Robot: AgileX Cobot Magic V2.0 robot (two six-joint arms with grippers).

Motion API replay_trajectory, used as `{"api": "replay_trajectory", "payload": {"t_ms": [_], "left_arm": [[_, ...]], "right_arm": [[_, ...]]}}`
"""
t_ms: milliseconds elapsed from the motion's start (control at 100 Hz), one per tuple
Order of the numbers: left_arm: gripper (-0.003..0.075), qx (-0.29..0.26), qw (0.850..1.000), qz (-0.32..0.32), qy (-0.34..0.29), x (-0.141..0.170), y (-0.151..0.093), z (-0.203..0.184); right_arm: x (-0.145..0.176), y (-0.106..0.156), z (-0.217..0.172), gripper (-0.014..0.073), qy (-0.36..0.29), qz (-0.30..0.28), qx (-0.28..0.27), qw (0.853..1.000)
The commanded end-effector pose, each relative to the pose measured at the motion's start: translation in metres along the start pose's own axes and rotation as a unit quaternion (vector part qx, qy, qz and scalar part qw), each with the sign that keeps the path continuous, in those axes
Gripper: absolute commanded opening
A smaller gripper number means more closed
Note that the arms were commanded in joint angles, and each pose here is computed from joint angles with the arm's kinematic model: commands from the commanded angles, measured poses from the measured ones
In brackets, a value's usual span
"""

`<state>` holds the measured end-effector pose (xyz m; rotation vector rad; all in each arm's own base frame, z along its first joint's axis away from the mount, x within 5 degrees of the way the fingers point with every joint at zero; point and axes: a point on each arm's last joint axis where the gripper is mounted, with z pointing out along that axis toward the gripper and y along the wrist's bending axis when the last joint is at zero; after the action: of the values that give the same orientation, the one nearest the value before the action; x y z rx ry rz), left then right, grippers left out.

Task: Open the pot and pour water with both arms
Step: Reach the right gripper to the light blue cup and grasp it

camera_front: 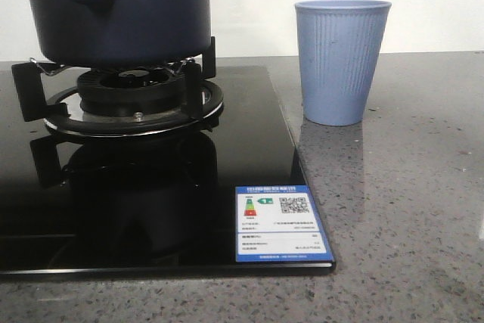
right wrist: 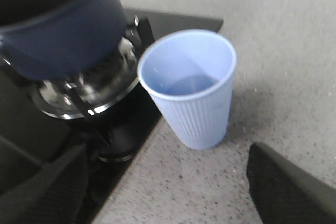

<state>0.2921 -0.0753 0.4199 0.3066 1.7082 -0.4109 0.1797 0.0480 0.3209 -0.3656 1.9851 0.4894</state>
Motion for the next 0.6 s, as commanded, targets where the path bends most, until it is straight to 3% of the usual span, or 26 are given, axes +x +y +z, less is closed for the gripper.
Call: {"api": "replay_trajectory", "payload": {"t_ms": [0, 280, 590], "left_arm": [[0.0417, -0.020, 0.998, -0.015, -0.064, -0.028, -0.002, -0.017], [0.0417, -0.027, 0.997, -0.016, -0.070, -0.029, 0.000, -0.017], [0.0417, -0.029, 0.997, -0.016, -0.071, -0.029, 0.000, -0.018]], "right_arm": [[-0.013, -0.004, 0.005, 0.0539, -0.022, -0.003, 0.004, 1.000], [-0.009, -0.003, 0.025, 0.0541, -0.031, -0.048, -0.059, 0.997], [0.021, -0.012, 0.042, 0.0541, -0.053, -0.047, -0.053, 0.996]]}}
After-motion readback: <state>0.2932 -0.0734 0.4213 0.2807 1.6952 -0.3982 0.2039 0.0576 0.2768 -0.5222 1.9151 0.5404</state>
